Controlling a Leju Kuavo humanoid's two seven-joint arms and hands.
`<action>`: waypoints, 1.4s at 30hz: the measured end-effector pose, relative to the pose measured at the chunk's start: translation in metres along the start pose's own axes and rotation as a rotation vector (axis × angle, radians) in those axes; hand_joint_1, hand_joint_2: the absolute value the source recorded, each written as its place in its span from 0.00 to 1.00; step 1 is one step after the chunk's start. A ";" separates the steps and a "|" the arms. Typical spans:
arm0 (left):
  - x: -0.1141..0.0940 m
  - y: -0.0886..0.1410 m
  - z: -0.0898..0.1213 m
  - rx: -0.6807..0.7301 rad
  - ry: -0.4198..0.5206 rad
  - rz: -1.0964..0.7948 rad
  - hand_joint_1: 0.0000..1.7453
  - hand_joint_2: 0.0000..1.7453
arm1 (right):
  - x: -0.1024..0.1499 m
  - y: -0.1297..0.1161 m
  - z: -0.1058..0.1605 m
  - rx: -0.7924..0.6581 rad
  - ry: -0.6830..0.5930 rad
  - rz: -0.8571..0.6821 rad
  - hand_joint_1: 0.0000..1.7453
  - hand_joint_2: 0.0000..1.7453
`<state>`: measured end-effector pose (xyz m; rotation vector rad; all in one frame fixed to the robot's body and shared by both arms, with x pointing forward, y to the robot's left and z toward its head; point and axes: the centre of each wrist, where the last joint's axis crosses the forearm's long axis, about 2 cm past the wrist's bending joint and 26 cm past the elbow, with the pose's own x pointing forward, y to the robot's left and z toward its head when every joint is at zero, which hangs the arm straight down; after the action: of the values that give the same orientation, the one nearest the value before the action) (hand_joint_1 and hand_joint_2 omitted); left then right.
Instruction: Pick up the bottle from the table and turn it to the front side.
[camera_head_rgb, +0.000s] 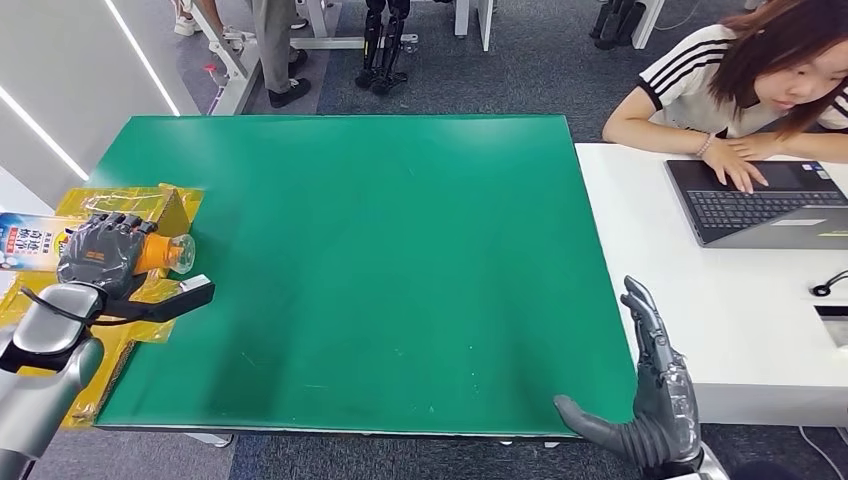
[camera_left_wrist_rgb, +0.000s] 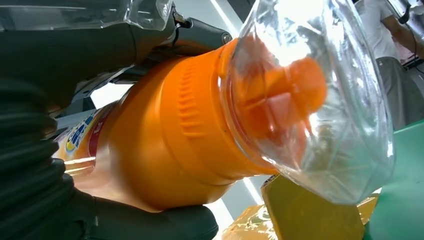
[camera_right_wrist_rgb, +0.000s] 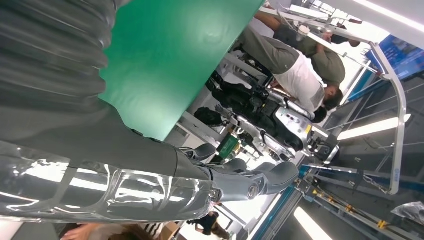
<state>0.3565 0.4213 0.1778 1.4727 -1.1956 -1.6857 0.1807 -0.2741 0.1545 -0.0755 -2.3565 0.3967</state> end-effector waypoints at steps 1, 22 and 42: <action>0.000 -0.001 0.001 -0.004 -0.002 0.005 1.00 1.00 | 0.000 0.000 0.000 0.002 -0.001 0.000 0.00 1.00; 0.111 -0.041 -0.002 -0.087 -0.150 0.325 1.00 1.00 | 0.004 0.001 -0.021 0.056 -0.039 -0.024 0.00 1.00; 0.094 -0.065 -0.028 -0.261 0.018 0.184 0.50 1.00 | -0.002 -0.002 -0.030 0.073 -0.045 -0.004 0.00 1.00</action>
<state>0.3718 0.3591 0.0790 1.1809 -1.0233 -1.6294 0.2033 -0.2682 0.1743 -0.0282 -2.3835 0.4864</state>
